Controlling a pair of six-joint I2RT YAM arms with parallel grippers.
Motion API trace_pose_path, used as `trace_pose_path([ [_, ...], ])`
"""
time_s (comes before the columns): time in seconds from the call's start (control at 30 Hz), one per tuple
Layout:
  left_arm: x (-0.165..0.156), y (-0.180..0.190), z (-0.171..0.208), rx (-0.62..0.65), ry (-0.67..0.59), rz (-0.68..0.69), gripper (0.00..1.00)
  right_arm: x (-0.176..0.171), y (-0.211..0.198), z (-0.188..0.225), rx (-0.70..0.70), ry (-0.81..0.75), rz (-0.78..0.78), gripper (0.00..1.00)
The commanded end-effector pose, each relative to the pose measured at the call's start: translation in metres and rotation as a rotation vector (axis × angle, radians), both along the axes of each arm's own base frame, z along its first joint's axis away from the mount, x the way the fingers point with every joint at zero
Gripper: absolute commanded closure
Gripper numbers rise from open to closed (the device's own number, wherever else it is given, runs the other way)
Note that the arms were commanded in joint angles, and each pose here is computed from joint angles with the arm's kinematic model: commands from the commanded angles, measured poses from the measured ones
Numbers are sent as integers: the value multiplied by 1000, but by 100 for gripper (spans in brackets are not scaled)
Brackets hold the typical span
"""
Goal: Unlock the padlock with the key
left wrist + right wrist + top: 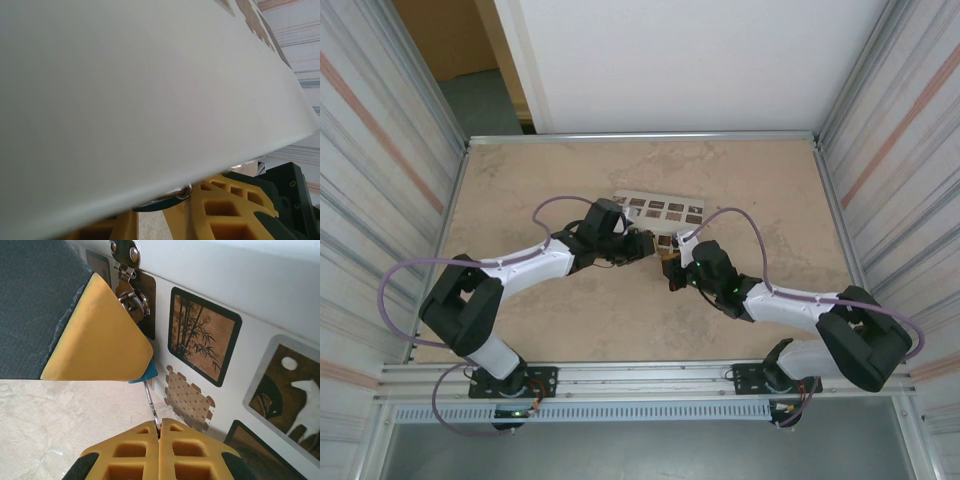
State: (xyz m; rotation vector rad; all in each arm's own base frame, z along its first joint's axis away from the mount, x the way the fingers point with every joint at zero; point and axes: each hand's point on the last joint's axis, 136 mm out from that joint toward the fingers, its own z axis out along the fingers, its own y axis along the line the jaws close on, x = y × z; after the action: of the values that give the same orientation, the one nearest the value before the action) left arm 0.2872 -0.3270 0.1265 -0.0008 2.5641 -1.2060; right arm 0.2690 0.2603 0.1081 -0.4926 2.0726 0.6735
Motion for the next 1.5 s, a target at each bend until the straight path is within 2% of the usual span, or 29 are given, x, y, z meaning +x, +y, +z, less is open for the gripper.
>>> trace_pose_path([
  [0.0, -6, -13, 38, -105, -61, -54, 100, 16, 7, 32, 115, -85, -19, 100],
  [0.37, -10, -15, 43, -120, -43, -68, 100, 31, 8, 55, 169, -136, 7, 100],
  [0.6, -12, -13, 49, -129, -49, -66, 100, 36, 2, 46, 153, -123, -9, 100],
  [1.03, -13, -14, 44, -133, -40, -56, 100, 36, 15, 54, 250, -99, 25, 100],
  [1.3, -12, -5, 38, -93, -57, -28, 100, 31, 5, 31, 178, -47, -1, 100],
  [1.4, -12, 5, 33, -50, -82, -4, 94, 29, -5, 25, 147, -25, -25, 100],
  [1.47, -11, 14, 28, -19, -97, 16, 86, 29, -12, 23, 131, -7, -43, 100],
])
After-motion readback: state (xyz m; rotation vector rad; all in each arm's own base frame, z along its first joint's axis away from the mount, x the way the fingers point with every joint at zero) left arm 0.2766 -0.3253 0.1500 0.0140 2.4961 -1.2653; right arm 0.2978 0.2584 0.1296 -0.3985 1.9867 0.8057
